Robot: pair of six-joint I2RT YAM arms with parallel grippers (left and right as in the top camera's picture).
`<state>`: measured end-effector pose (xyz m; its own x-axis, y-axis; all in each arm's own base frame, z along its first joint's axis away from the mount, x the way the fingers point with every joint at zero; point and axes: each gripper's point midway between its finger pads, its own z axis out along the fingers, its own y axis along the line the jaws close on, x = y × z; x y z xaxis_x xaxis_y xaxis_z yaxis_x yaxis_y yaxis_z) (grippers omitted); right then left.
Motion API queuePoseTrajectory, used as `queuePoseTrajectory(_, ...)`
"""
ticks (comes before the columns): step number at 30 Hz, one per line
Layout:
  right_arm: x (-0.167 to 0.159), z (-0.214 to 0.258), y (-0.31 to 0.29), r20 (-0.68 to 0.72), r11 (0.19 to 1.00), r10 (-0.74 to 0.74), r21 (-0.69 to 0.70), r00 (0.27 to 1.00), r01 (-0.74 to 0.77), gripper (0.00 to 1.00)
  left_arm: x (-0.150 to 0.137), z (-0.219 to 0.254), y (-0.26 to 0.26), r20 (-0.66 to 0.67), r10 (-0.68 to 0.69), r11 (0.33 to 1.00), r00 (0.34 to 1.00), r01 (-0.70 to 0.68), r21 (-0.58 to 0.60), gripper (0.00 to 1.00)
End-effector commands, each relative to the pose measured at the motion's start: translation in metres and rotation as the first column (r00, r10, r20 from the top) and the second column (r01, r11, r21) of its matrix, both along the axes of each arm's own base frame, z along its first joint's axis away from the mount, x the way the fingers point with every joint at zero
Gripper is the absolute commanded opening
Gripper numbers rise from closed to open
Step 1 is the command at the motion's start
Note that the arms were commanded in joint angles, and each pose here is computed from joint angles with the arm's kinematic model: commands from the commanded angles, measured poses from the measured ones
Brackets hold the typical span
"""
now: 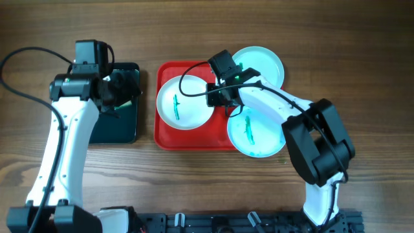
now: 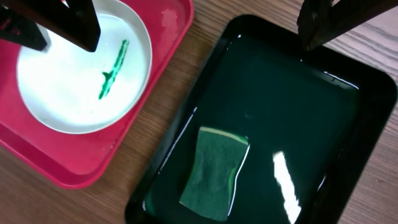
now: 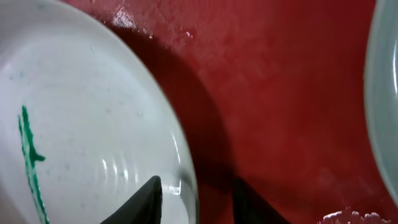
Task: Clean dirty plates on tray and stack at the side
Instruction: 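Move left gripper to the sponge and right gripper to the white plate rim, then grasp the green sponge with the left gripper and lift it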
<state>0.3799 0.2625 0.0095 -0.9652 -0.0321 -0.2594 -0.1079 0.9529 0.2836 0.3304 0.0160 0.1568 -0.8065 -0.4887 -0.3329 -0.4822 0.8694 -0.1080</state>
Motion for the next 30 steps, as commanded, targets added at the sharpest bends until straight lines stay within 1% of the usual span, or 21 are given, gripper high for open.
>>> queuePoseTrajectory(1,0.008,-0.011,0.0,0.0,0.998,-0.053,-0.013,0.999,0.053,0.27,0.007,0.002,0.014,0.016,0.046,0.997,0.999,-0.047,0.059,0.92)
queuePoseTrajectory(4,0.008,-0.014,0.001,-0.005,0.998,-0.067,-0.011,0.998,0.067,0.12,0.006,0.004,0.024,0.02,0.065,0.991,0.998,-0.067,0.112,0.86)
queuePoseTrajectory(5,0.008,-0.016,0.0,-0.008,0.997,-0.075,-0.014,0.997,0.075,0.05,0.006,0.003,0.025,0.017,0.067,0.99,0.998,-0.069,0.119,0.84)
queuePoseTrajectory(6,0.008,-0.016,0.0,-0.008,0.997,-0.073,-0.015,0.997,0.072,0.04,0.006,0.002,0.025,0.013,0.067,0.991,0.998,-0.068,0.119,0.81)
queuePoseTrajectory(8,0.006,-0.016,-0.001,-0.015,0.997,-0.072,-0.019,0.997,0.072,0.04,0.01,-0.004,0.025,0.003,0.067,0.991,0.998,-0.066,0.12,0.8)
queuePoseTrajectory(9,0.005,-0.017,-0.002,-0.019,0.997,-0.071,-0.022,0.997,0.071,0.04,0.013,-0.008,0.025,-0.001,0.066,0.991,0.998,-0.065,0.121,0.77)
queuePoseTrajectory(11,0.004,-0.017,-0.002,-0.023,0.997,-0.071,-0.025,0.997,0.071,0.04,0.02,-0.019,0.024,-0.022,0.018,0.991,1.0,-0.015,0.134,0.68)
queuePoseTrajectory(12,0.004,-0.017,-0.003,-0.024,0.997,-0.072,-0.026,0.997,0.071,0.04,0.023,-0.024,0.024,-0.036,-0.004,0.99,0.999,0.009,0.141,0.59)
queuePoseTrajectory(13,0.004,-0.018,-0.003,-0.026,0.997,-0.072,-0.027,0.997,0.071,0.04,0.026,-0.029,0.025,-0.048,-0.028,0.988,0.998,0.034,0.149,0.46)
queuePoseTrajectory(14,0.004,-0.018,-0.003,-0.027,0.997,-0.071,-0.028,0.997,0.071,0.04,0.029,-0.037,0.025,-0.065,-0.054,0.986,0.996,0.064,0.156,0.42)
queuePoseTrajectory(15,0.003,-0.018,-0.003,-0.027,0.997,-0.072,-0.028,0.997,0.071,0.04,0.033,-0.043,0.025,-0.078,-0.076,0.983,0.994,0.088,0.163,0.41)
queuePoseTrajectory(18,0.003,-0.018,-0.003,-0.029,0.997,-0.072,-0.03,0.997,0.071,0.04,0.043,-0.06,0.03,-0.095,-0.096,0.979,0.991,0.111,0.17,0.39)
queuePoseTrajectory(19,0.003,-0.018,-0.003,-0.029,0.997,-0.072,-0.03,0.997,0.071,0.04,0.046,-0.066,0.033,-0.101,-0.102,0.978,0.99,0.118,0.173,0.35)
queuePoseTrajectory(20,0.003,-0.018,-0.003,-0.029,0.997,-0.072,-0.03,0.997,0.071,0.04,0.049,-0.07,0.036,-0.104,-0.104,0.977,0.989,0.122,0.176,0.29)
queuePoseTrajectory(21,0.003,-0.018,-0.003,-0.029,0.997,-0.072,-0.03,0.997,0.071,0.04,0.052,-0.076,0.04,-0.108,-0.113,0.975,0.988,0.131,0.181,0.17)
queuePoseTrajectory(22,0.003,-0.018,-0.003,-0.029,0.997,-0.071,-0.03,0.997,0.07,0.04,0.055,-0.08,0.043,-0.11,-0.117,0.973,0.987,0.136,0.184,0.14)
queuePoseTrajectory(24,0.003,-0.018,-0.003,-0.028,0.997,-0.067,-0.031,0.997,0.066,0.04,0.063,-0.088,0.052,-0.108,-0.14,0.967,0.984,0.159,0.199,0.12)
queuePoseTrajectory(25,0.003,-0.018,-0.003,-0.027,0.997,-0.065,-0.031,0.998,0.064,0.04,0.067,-0.091,0.054,-0.105,-0.16,0.963,0.982,0.178,0.2,0.13)
queuePoseTrajectory(26,0.003,-0.018,-0.003,-0.027,0.997,-0.065,-0.031,0.998,0.064,0.04,0.07,-0.094,0.053,-0.1,-0.189,0.96,0.977,0.205,0.192,0.17)
queuePoseTrajectory(28,0.003,-0.018,-0.003,-0.027,0.997,-0.065,-0.031,0.998,0.064,0.04,0.079,-0.099,0.042,-0.076,-0.289,0.944,0.954,0.297,0.146,0.3)
queuePoseTrajectory(30,0.003,-0.018,-0.003,-0.027,0.997,-0.065,-0.031,0.997,0.064,0.05,0.084,-0.1,0.036,-0.054,-0.336,0.931,0.94,0.34,0.13,0.36)
